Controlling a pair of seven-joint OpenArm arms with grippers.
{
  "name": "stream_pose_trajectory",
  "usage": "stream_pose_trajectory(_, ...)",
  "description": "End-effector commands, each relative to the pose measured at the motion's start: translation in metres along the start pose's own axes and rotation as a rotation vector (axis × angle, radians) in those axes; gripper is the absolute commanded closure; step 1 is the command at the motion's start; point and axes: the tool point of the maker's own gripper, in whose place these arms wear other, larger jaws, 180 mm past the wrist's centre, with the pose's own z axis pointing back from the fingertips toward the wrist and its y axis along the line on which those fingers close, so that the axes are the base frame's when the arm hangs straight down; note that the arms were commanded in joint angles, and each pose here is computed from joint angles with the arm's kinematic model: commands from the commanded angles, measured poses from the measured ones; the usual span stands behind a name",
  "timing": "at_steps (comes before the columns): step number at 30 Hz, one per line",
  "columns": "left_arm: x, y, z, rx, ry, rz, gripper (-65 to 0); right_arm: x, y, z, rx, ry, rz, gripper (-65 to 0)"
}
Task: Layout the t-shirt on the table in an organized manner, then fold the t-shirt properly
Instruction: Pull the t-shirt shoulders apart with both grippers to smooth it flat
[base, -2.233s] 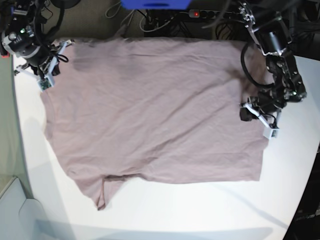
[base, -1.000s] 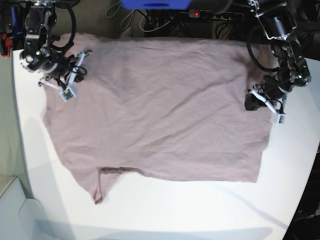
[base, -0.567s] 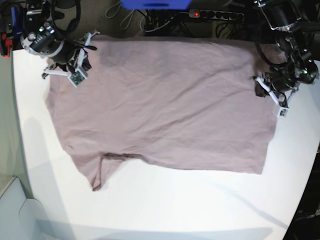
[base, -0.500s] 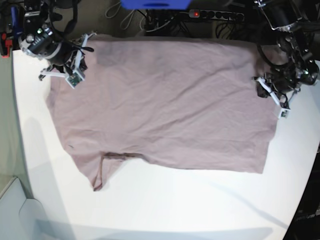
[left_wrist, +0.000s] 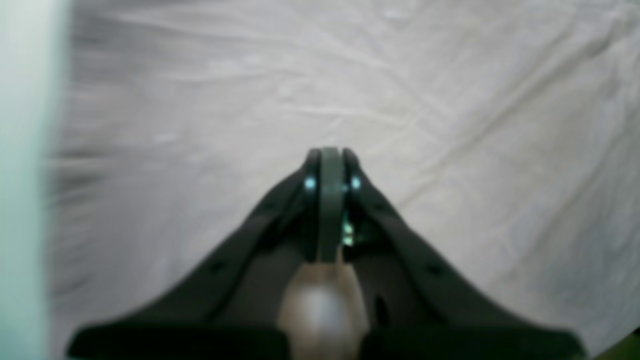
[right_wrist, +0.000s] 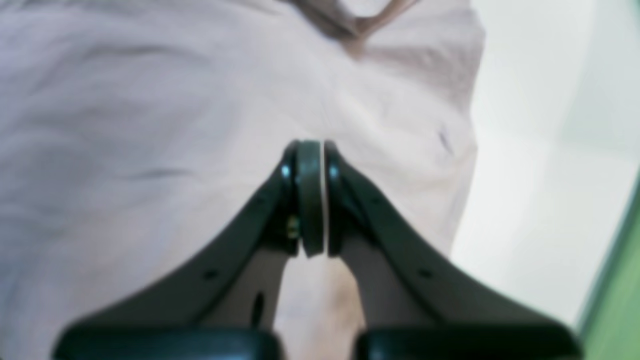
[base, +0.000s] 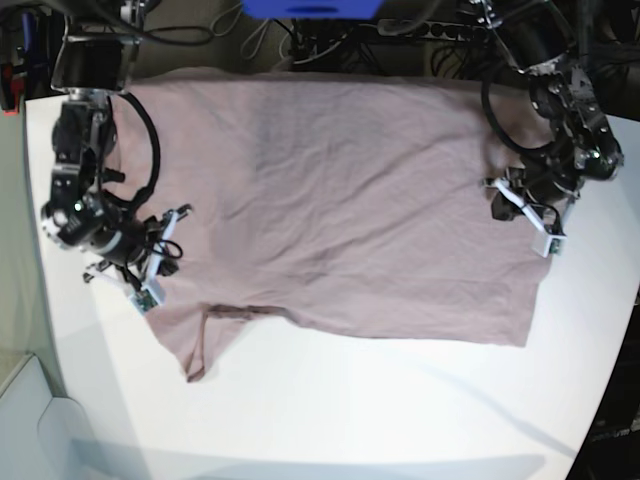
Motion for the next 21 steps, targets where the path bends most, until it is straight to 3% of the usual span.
stream_pose_trajectory(1,0.012,0.006,0.001,0.004,-0.038,0.003,-0.3,0.007,-0.009,-0.005,0.001,-0.012,-0.016,0.0)
stream_pose_trajectory(5,-0.003,0.009,-0.013,-0.022,-0.005,0.060,-0.3,-0.010,-0.012,-0.031,0.051,0.023,-0.096,0.0)
stream_pose_trajectory(9,-0.019,0.025,-0.011,-0.003,0.042,0.072,-0.3,-0.042,0.001,-0.033,0.077,0.048,-0.123,0.0)
stream_pose_trajectory(15,-0.041,0.042,0.001,0.034,0.095,0.064,-0.3,-0.071,0.025,-0.014,0.081,0.073,-0.089,0.0)
stream_pose_trajectory(21,-0.040,0.040,0.010,0.048,0.087,0.033,-0.3,-0.053,0.035,0.014,0.050,0.004,-0.008,0.0)
